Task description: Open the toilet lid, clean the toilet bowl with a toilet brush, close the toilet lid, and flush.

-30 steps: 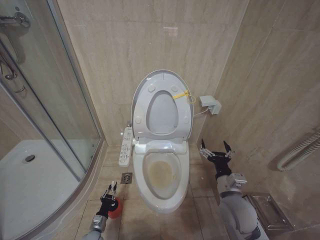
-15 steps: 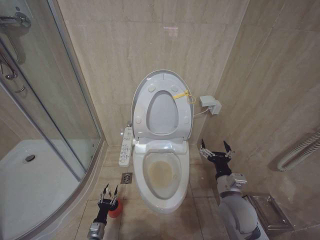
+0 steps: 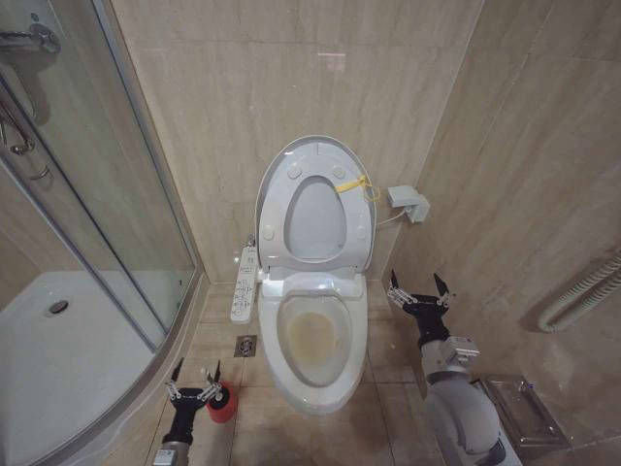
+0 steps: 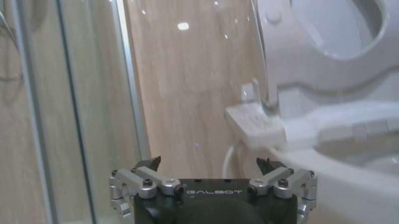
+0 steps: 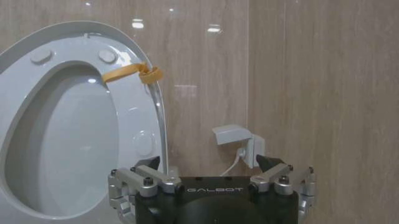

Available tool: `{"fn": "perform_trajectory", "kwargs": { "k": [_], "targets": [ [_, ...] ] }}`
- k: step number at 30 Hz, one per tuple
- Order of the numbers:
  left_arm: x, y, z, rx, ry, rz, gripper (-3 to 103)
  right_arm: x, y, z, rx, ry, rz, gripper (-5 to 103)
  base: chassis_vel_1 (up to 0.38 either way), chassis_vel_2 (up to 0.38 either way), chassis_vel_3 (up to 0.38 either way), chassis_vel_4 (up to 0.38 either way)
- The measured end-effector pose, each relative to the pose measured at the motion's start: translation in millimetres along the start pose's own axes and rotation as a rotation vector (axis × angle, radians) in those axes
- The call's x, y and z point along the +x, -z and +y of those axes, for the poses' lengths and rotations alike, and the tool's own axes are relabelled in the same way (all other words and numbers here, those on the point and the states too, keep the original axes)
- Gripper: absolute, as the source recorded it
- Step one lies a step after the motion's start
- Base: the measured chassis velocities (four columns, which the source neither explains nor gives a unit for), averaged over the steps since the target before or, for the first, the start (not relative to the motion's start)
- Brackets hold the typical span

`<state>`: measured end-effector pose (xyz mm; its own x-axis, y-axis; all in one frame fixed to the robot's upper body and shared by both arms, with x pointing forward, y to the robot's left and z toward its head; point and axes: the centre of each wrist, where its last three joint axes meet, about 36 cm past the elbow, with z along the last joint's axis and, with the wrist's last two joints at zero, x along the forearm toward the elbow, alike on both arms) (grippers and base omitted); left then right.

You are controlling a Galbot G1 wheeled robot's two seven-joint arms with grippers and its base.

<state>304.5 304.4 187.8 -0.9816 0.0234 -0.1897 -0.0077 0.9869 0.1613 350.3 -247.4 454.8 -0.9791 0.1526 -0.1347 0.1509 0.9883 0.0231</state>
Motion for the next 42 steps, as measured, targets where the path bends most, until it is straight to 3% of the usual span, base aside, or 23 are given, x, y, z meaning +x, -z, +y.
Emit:
{"fn": "perform_trajectory", "kwargs": {
  "k": [5, 11, 12, 15, 16, 19, 32, 42],
  "targets": [
    [-4, 36, -1.7, 0.000, 0.026, -0.045, 100, 0, 0, 0, 0.000, 0.000, 0.000, 100, 0.000, 0.000, 0.000, 0.000],
    [3, 122, 0.7, -0.011, 0.083, -0.088, 100, 0, 0, 0, 0.000, 0.000, 0.000, 100, 0.000, 0.000, 0.000, 0.000],
    [3, 122, 0.7, -0.011, 0.083, -0.088, 100, 0, 0, 0, 0.000, 0.000, 0.000, 100, 0.000, 0.000, 0.000, 0.000],
    [5, 171, -5.8, -0.016, 0.138, -0.050, 100, 0, 0, 0, 0.000, 0.000, 0.000, 100, 0.000, 0.000, 0.000, 0.000],
    [5, 171, -5.8, -0.016, 0.138, -0.050, 100, 0, 0, 0, 0.000, 0.000, 0.000, 100, 0.000, 0.000, 0.000, 0.000],
    [8, 206, -20.2, 0.028, 0.124, -0.018, 97, 0, 0, 0, 0.000, 0.000, 0.000, 100, 0.000, 0.000, 0.000, 0.000],
    [20, 235, -18.8, 0.083, 0.079, 0.020, 96, 0, 0, 0, 0.000, 0.000, 0.000, 100, 0.000, 0.000, 0.000, 0.000],
    [20, 263, -15.4, 0.077, 0.103, 0.080, 96, 0, 0, 0, 0.000, 0.000, 0.000, 100, 0.000, 0.000, 0.000, 0.000]
  ]
}}
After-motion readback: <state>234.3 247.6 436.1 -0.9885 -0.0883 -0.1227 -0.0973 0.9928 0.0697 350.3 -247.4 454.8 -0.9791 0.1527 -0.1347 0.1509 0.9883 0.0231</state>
